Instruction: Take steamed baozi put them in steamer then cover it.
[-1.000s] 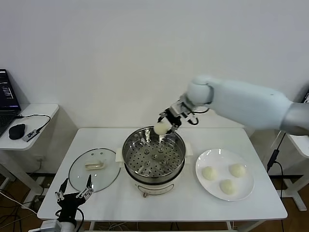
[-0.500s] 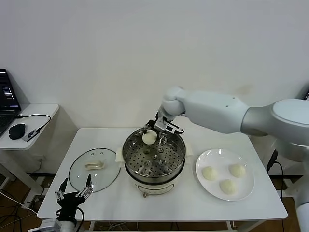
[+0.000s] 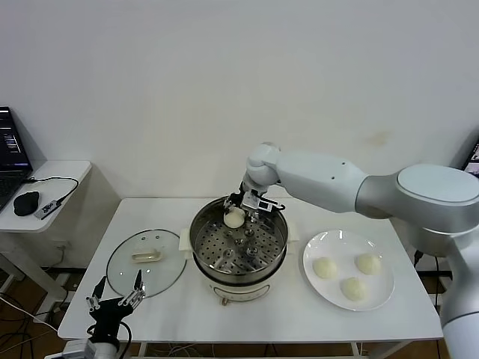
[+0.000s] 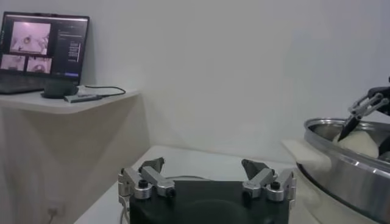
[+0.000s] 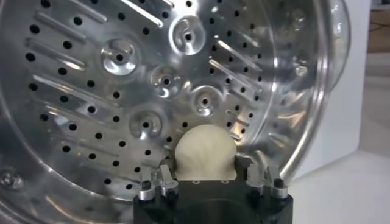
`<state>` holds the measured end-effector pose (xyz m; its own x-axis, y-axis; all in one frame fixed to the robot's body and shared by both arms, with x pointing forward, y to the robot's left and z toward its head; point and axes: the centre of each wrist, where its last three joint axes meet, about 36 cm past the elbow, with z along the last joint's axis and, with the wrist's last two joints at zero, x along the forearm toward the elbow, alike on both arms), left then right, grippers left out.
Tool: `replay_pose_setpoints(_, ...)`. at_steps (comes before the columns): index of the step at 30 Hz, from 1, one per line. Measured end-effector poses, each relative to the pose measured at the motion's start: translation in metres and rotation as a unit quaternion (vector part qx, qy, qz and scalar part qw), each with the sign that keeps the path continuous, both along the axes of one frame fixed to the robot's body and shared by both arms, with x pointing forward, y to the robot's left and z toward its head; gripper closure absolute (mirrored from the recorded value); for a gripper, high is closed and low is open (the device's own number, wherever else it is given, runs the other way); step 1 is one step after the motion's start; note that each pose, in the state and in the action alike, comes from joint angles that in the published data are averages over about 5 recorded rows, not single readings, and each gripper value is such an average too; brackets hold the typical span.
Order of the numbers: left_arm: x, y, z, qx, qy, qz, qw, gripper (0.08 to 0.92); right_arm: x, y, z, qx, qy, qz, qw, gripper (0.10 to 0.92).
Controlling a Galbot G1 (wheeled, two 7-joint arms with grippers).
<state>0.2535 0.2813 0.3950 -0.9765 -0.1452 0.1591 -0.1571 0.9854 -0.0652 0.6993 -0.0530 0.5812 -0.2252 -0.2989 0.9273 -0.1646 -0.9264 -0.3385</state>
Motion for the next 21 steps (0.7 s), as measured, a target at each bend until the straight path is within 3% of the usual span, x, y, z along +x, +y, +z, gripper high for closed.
replay_pose_setpoints(3, 0.000, 0.000, 0.001, 0.000, -0.001, -0.001, 1.000, 0.177, 0.000, -0.001, 0.010, 0.000, -0.003, -0.003, 1.000, 0.210)
replay_pose_setpoints(12, -0.001, 0.000, 0.006, 0.003, 0.001, -0.005, 1.000, 0.177, -0.013, -0.018, 0.062, 0.015, 0.006, -0.067, 0.998, 0.199)
replay_pose_setpoints(21, 0.002, 0.001, 0.016, 0.014, 0.010, -0.011, 1.000, 0.177, -0.037, -0.091, 0.110, 0.052, 0.019, -0.210, 0.976, 0.200)
